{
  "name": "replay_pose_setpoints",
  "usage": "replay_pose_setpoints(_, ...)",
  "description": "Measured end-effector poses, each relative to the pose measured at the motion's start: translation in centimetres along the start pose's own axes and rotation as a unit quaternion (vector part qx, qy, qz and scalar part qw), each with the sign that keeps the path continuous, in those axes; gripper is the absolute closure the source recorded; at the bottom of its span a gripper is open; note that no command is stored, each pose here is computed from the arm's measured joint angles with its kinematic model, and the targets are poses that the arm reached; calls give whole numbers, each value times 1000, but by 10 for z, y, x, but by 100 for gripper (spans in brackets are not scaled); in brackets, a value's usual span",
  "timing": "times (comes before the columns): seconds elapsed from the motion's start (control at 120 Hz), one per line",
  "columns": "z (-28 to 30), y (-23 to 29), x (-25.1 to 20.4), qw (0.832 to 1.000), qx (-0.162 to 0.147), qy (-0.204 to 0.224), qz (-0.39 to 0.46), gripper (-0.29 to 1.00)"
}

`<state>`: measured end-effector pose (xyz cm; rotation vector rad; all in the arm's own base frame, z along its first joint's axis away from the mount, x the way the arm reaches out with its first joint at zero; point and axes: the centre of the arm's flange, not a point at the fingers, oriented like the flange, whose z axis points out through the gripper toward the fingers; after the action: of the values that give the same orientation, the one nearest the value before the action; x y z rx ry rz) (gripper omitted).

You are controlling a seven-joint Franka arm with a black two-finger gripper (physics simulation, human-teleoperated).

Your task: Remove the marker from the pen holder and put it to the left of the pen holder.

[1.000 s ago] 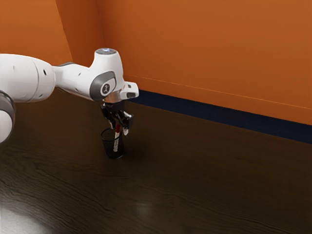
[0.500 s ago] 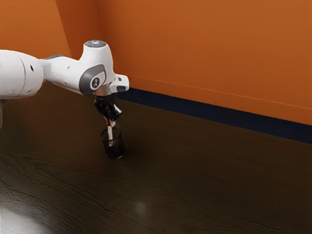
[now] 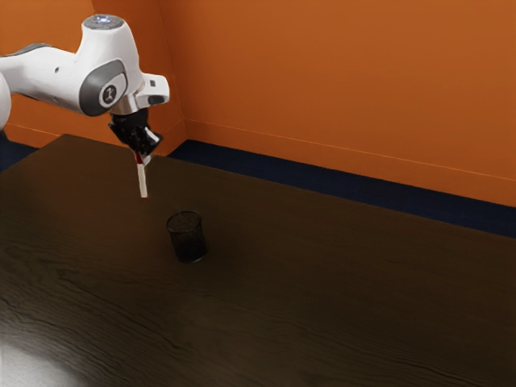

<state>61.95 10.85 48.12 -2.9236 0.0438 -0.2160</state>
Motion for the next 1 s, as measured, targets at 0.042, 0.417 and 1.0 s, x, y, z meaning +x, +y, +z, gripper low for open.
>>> replay_pose_setpoints(0.042,11,-1,0,1000,0,-9,0,77)
replay_pose_setpoints(0.417,77,-16,-1,997,-6,-82,-5,78)
replay_pose_setpoints(1.0,140,-25,9,989,-28,-147,13,78)
